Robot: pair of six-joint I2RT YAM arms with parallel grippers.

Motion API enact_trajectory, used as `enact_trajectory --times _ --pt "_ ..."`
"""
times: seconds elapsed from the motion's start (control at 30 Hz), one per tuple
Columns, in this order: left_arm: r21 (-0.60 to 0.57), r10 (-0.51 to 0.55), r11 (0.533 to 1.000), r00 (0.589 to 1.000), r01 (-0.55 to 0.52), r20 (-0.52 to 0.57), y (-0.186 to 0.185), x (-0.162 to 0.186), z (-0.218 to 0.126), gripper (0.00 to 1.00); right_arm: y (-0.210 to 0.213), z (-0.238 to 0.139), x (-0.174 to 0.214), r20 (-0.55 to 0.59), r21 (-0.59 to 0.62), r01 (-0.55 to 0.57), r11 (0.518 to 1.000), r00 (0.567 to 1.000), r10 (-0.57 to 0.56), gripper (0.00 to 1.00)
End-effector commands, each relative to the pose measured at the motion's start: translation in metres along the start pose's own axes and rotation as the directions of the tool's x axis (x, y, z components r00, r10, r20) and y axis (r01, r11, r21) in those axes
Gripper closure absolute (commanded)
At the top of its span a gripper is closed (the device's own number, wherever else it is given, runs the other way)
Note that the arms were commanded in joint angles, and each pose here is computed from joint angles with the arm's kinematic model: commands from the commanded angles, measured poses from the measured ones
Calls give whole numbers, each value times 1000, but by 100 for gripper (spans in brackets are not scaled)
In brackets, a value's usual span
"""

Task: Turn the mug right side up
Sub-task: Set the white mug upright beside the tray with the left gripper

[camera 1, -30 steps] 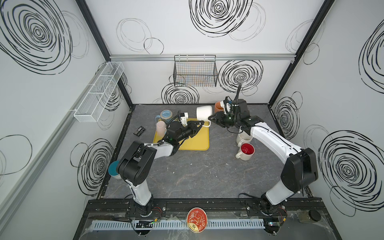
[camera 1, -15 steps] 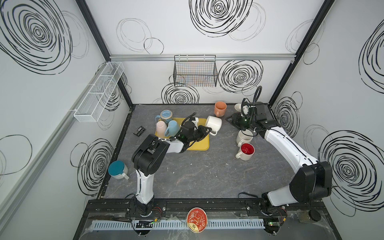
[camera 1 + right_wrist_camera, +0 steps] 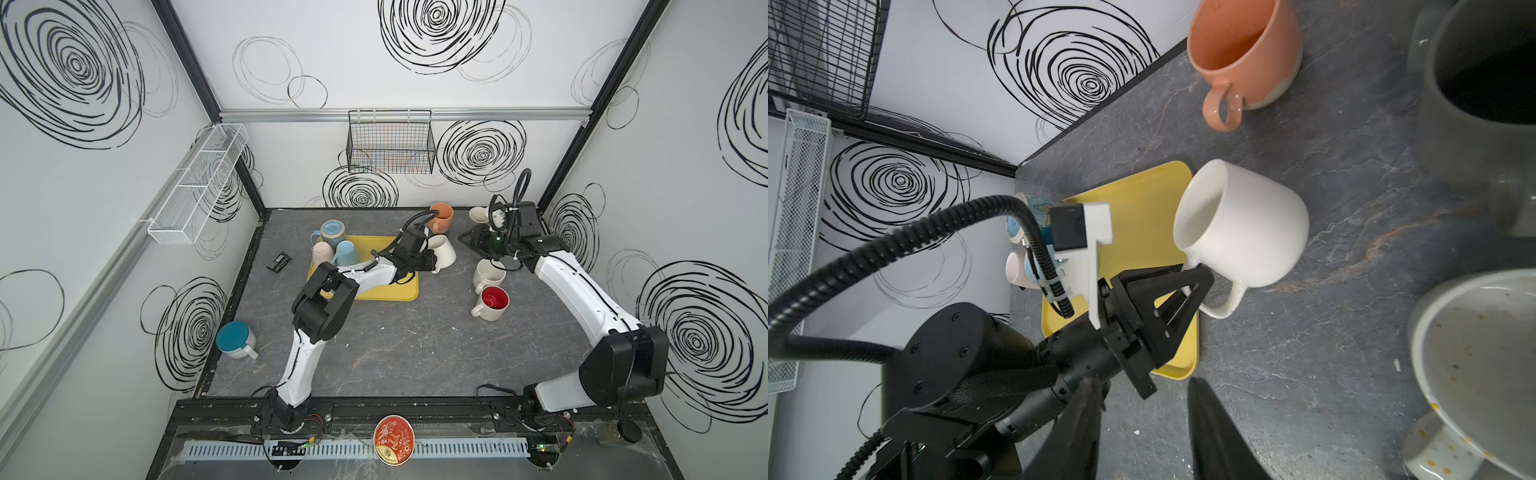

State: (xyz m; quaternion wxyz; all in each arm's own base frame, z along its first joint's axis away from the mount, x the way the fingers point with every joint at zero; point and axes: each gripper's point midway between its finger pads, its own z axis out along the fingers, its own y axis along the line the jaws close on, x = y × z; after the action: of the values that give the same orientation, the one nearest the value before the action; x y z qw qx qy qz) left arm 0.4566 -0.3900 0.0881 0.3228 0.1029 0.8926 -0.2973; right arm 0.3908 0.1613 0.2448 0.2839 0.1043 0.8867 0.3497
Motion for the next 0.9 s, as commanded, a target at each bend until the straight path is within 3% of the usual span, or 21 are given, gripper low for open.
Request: enact_trajectory --times 0.0,0.17,0.4,0.67,0.87 --pt "-91 248 966 968 -243 44 -12 -23 3 100 -3 -8 -6 6 21 -1 1000 1000 1 61" --pt "-150 326 937 944 -315 49 -13 -28 21 100 -8 -20 -10 44 32 -1 999 999 -1 62" --pt "-225 307 932 949 -285 70 2 -37 47 100 -25 -34 -12 49 70 -14 997 999 10 61" --pt "-258 317 923 944 -285 92 13 -51 53 100 -30 -37 -15 50 70 -22 997 999 19 61" --pt "-261 313 925 943 -277 109 20 -59 56 85 -32 -33 -14 38 69 -24 997 999 21 61"
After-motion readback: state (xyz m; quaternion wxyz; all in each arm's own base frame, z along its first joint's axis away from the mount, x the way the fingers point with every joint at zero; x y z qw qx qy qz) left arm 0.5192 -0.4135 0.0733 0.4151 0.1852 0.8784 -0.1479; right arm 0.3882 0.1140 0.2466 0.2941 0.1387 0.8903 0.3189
